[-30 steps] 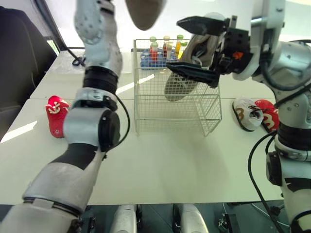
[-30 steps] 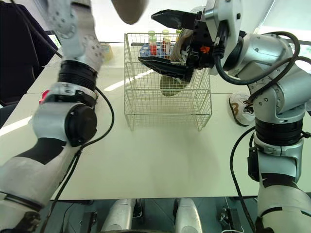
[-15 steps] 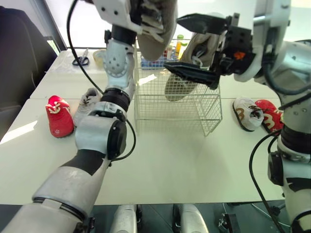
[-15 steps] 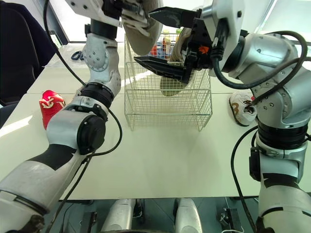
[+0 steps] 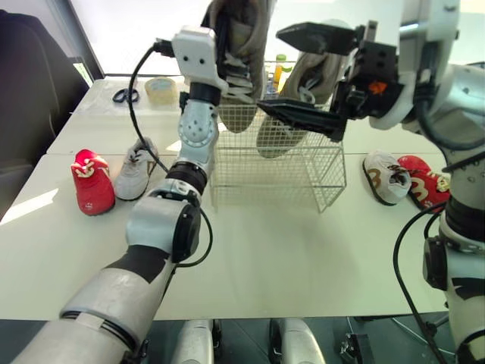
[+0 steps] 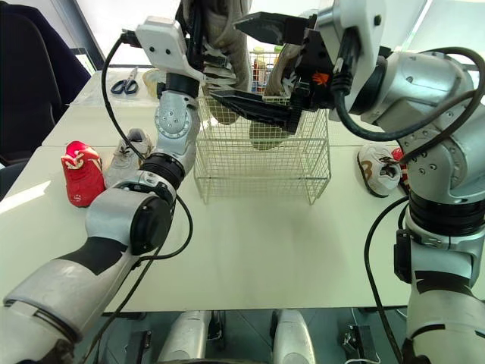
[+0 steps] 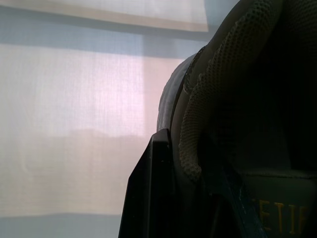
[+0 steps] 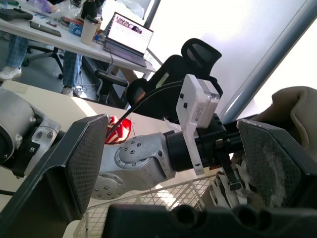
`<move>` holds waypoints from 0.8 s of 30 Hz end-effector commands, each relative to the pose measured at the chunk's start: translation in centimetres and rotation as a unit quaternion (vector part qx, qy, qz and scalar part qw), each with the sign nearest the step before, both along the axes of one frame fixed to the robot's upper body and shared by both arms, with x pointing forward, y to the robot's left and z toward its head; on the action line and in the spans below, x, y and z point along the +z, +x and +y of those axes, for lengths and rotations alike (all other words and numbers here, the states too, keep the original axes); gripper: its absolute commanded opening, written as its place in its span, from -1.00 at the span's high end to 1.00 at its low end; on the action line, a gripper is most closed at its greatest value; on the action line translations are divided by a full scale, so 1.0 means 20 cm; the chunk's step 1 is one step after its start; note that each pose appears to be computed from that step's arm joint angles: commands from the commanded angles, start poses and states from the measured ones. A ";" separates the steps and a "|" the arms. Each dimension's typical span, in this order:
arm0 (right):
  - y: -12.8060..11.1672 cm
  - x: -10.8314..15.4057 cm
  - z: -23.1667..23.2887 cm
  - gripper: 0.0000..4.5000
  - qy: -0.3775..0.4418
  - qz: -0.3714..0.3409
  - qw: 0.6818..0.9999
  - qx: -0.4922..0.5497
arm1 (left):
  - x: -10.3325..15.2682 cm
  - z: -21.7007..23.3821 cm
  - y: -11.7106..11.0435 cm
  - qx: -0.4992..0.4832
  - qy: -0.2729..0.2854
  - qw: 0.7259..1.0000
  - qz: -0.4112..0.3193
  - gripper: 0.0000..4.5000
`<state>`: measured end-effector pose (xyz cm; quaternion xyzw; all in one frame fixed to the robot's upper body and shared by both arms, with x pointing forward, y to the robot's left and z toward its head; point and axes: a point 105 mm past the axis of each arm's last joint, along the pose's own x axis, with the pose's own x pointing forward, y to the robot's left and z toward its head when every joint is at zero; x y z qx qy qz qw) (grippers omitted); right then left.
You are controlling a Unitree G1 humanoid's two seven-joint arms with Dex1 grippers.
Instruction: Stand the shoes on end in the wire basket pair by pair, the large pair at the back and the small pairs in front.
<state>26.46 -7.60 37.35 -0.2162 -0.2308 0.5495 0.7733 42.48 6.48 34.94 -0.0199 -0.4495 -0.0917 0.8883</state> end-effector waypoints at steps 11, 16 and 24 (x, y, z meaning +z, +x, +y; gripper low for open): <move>-0.02 0.06 -0.02 -1.00 0.012 -0.029 1.000 -0.003 | -0.28 -0.07 0.08 -0.069 -0.040 0.989 0.121 -0.89; -0.02 0.06 -0.01 -1.00 0.015 -0.028 0.999 -0.001 | -0.24 -0.05 0.02 -0.104 -0.058 0.989 0.093 -0.98; -0.01 0.05 -0.01 -1.00 0.019 -0.026 0.999 0.003 | -0.16 0.04 -0.12 -0.131 0.007 0.988 0.087 -0.98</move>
